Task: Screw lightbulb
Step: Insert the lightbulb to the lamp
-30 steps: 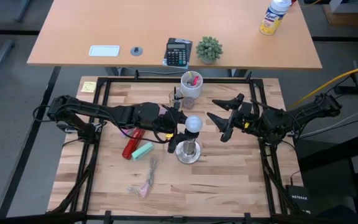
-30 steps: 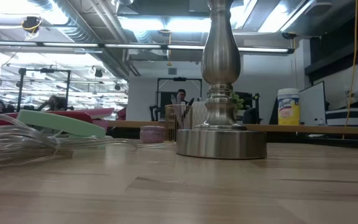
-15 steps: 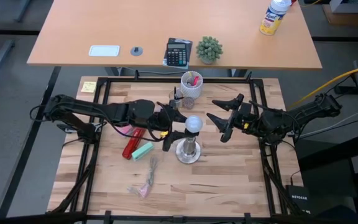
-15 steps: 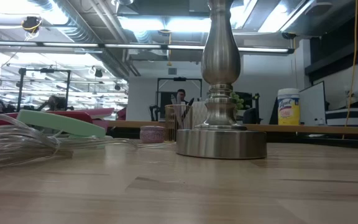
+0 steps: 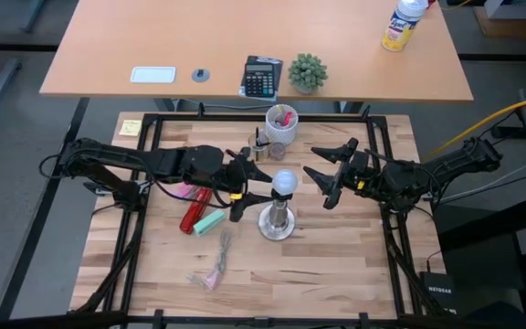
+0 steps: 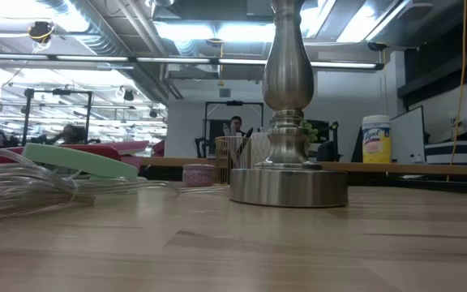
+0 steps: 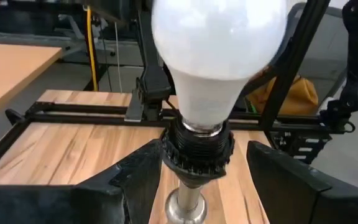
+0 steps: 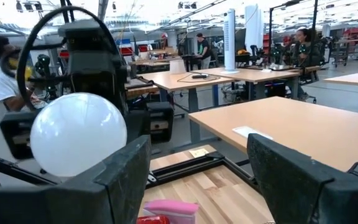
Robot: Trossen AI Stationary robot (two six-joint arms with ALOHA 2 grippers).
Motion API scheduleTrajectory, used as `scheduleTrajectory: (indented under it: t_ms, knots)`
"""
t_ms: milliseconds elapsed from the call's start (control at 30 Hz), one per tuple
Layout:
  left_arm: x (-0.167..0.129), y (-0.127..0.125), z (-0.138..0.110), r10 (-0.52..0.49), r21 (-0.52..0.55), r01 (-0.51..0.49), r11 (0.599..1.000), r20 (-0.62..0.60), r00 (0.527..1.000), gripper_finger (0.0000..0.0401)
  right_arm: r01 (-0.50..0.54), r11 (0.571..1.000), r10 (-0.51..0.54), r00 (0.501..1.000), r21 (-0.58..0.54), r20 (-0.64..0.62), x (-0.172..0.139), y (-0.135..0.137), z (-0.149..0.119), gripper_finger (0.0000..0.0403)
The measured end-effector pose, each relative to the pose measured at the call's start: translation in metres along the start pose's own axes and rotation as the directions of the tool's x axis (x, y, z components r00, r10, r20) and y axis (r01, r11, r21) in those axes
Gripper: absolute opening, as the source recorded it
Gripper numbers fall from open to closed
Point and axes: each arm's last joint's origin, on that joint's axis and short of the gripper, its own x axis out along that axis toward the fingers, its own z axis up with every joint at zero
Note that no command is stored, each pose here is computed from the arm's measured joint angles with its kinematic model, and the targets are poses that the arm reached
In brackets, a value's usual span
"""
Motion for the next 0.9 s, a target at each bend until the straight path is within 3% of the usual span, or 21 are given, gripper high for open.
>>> scheduleTrajectory:
  t_ms: [333, 533, 667, 767, 900]
  knots:
    - [-0.039, 0.003, 0.009, 0.032, -0.015, -0.033, 0.999, -0.034, 0.999, 0.0226, 0.002, 1.000, -0.001, 1.000, 0.006, -0.029, 0.000, 0.000, -0.004, 0.0270]
    - [-0.040, 0.000, 0.008, 0.024, -0.119, -0.028, 0.993, -0.041, 0.999, 0.0226, 0.000, 1.000, 0.000, 0.999, 0.005, -0.036, 0.001, 0.001, -0.006, 0.0270]
    - [-0.039, 0.000, 0.000, 0.021, -0.146, -0.038, 0.989, -0.117, 0.993, 0.0225, 0.001, 1.000, -0.001, 1.000, -0.020, -0.029, 0.001, 0.001, -0.005, 0.0270]
    - [-0.039, -0.002, -0.001, -0.040, -0.154, 0.019, 0.988, -0.135, 0.990, 0.0212, 0.033, 0.997, -0.034, 0.999, -0.067, -0.026, 0.001, 0.000, -0.005, 0.0270]
    - [-0.039, -0.011, 0.005, -0.148, -0.154, 0.136, 0.979, -0.074, 0.986, 0.0183, 0.093, 0.990, -0.094, 0.996, -0.101, -0.004, 0.003, -0.003, -0.002, 0.0267]
